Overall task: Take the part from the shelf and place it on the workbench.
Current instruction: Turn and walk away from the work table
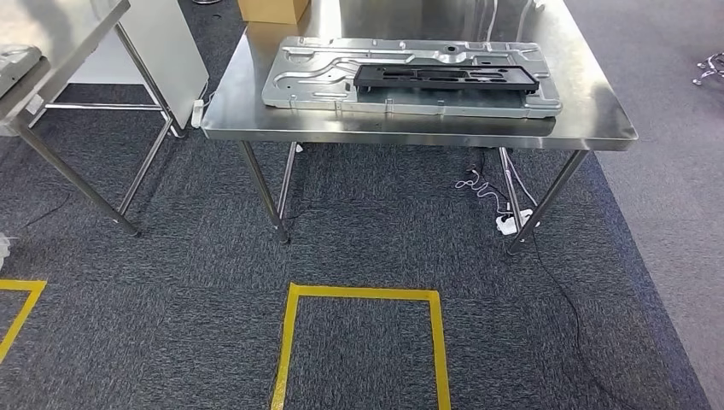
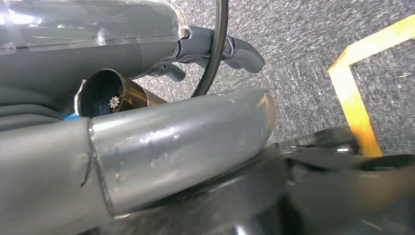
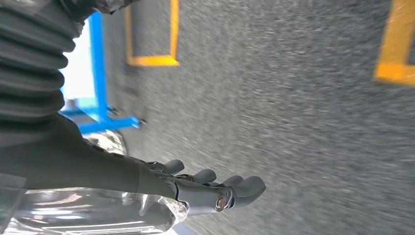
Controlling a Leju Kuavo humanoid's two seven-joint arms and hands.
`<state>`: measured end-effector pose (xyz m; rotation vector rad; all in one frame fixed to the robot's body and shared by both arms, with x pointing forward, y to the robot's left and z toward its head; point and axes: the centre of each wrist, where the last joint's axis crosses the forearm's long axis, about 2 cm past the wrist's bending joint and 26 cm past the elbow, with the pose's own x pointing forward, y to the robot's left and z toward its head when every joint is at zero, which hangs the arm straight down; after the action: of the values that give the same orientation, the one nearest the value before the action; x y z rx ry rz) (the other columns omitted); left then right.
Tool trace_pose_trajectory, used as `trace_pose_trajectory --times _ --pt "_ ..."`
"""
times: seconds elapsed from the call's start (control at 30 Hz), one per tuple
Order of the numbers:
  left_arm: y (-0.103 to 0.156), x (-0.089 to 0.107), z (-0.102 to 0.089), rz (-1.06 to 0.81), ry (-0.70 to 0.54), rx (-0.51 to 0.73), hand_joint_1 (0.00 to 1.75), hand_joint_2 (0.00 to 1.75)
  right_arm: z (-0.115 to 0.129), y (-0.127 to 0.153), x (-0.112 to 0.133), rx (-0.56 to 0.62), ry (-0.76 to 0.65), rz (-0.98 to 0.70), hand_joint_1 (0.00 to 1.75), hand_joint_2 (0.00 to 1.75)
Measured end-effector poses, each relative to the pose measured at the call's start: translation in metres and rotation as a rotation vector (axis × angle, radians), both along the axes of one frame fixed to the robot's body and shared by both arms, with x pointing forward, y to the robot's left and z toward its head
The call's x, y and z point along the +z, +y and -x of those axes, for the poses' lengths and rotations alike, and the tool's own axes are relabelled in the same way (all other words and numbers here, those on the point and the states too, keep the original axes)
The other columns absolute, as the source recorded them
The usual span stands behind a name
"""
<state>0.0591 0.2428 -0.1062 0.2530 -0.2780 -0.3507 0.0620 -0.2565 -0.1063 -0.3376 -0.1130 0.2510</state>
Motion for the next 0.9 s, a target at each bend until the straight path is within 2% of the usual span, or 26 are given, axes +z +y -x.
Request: trace_pose_trajectory --times 0.17,0.57,0.9 --pt "0.0004 0.0007 -0.0052 -0.001 -0.013 -0.023 0.0 0.0 -0.0021 0.0033 0.0008 -0.006 -0.064 0.006 0.0 1.75" --pt "-0.0013 0.0001 -0.0004 -0.002 0.019 -0.046 0.0 0.0 0.0035 0.0058 -0.0001 -0.144 0.025 -0.022 0.0 1.75" --pt "-0.0016 -0.0001 0.0009 -0.005 0.021 -0.062 0.0 0.0 0.0052 0.0117 0.0001 -0.173 0.032 -0.038 0.0 1.75"
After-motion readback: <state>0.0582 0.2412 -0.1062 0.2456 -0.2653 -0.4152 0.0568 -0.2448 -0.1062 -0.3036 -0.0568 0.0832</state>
